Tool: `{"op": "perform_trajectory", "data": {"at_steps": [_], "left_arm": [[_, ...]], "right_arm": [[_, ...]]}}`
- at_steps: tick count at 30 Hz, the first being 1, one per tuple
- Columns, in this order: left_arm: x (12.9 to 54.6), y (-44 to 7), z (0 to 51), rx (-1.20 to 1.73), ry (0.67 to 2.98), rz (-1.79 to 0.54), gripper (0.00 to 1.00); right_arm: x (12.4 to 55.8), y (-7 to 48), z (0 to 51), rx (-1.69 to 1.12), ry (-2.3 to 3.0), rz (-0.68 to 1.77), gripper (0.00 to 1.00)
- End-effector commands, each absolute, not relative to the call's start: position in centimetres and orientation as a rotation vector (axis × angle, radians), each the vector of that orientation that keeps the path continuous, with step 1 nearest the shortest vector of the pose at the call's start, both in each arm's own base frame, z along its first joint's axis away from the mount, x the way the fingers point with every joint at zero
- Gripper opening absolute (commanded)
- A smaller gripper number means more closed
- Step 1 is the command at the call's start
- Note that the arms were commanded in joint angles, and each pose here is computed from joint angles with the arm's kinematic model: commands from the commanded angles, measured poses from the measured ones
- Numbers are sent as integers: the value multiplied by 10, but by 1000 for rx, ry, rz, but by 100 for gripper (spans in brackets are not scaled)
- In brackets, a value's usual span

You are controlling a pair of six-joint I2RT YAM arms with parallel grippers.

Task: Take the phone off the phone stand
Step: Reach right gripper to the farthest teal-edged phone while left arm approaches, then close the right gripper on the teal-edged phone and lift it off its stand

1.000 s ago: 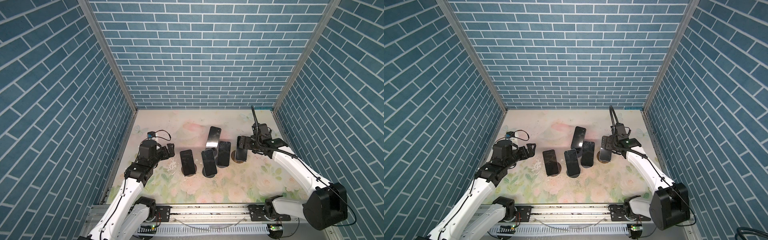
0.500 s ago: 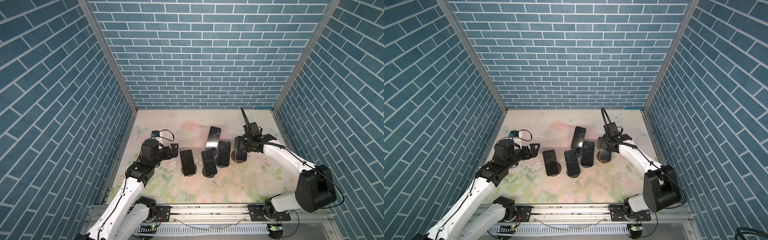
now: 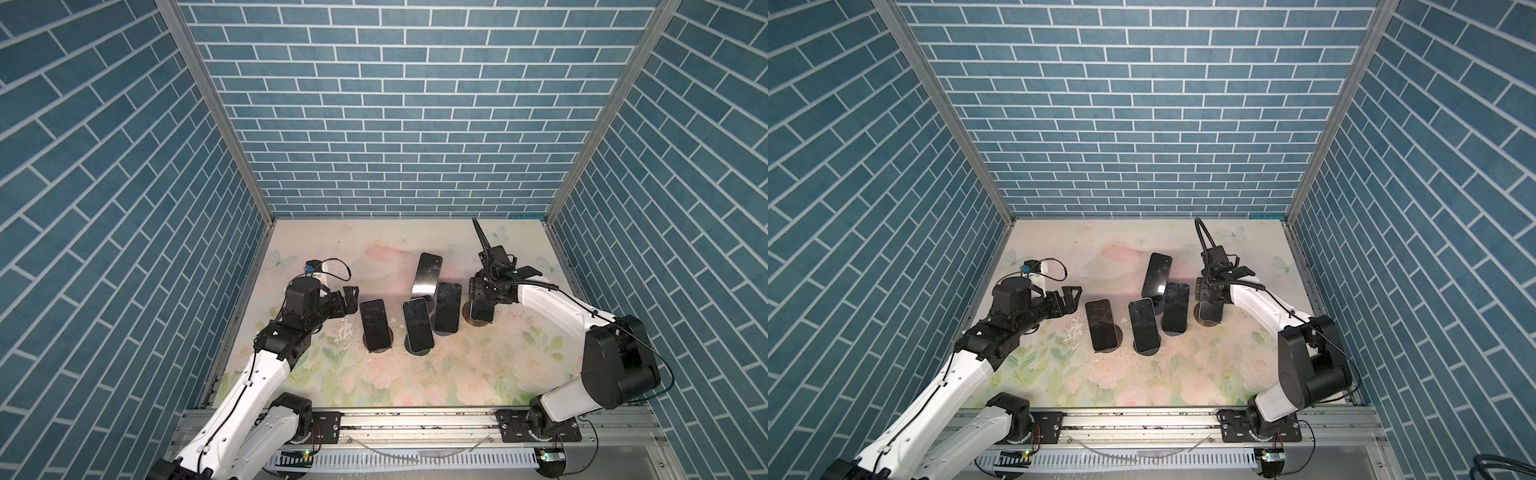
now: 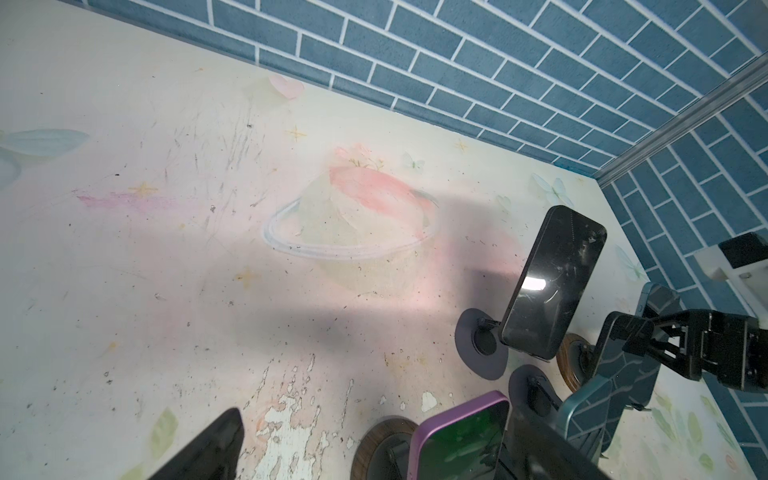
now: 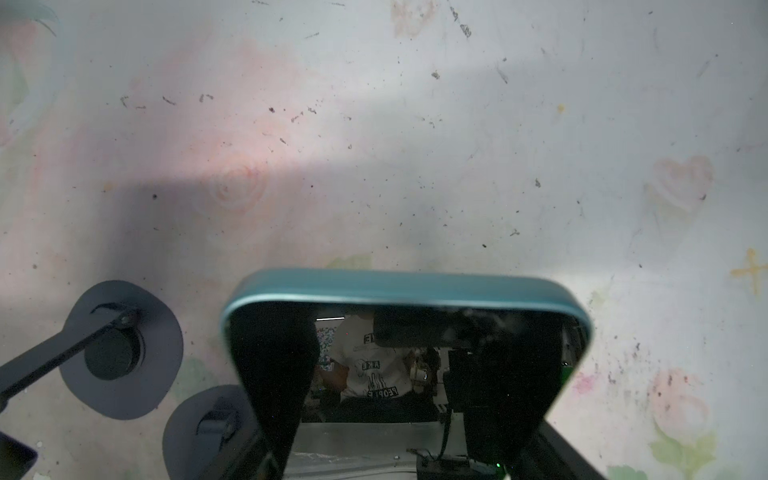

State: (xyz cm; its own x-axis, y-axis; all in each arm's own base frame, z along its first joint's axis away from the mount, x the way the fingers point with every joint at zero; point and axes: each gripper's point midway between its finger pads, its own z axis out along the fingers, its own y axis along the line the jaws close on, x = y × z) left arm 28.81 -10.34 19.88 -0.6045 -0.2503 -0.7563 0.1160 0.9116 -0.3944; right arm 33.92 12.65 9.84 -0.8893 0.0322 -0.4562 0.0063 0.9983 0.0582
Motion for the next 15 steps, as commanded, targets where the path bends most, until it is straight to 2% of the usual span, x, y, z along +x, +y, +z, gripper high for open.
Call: {"op": "perform_trajectory", "data": {"at_steps": [1,3,8,15], "left_arm": [[294,-106,224,-79,2100,-519,100],[294,-106,224,-80,2100,-517,100],[295,-106,225,-80,2099,-514,100],[296,-108,225,-71,2104,-515,100]], "right_arm": [[353,130,114,14,2621,57,69],[353,131,114,7,2621,57,59],[354,134,122,-1,2609,77,43],[358,135,162,6,2512,124,42]]}}
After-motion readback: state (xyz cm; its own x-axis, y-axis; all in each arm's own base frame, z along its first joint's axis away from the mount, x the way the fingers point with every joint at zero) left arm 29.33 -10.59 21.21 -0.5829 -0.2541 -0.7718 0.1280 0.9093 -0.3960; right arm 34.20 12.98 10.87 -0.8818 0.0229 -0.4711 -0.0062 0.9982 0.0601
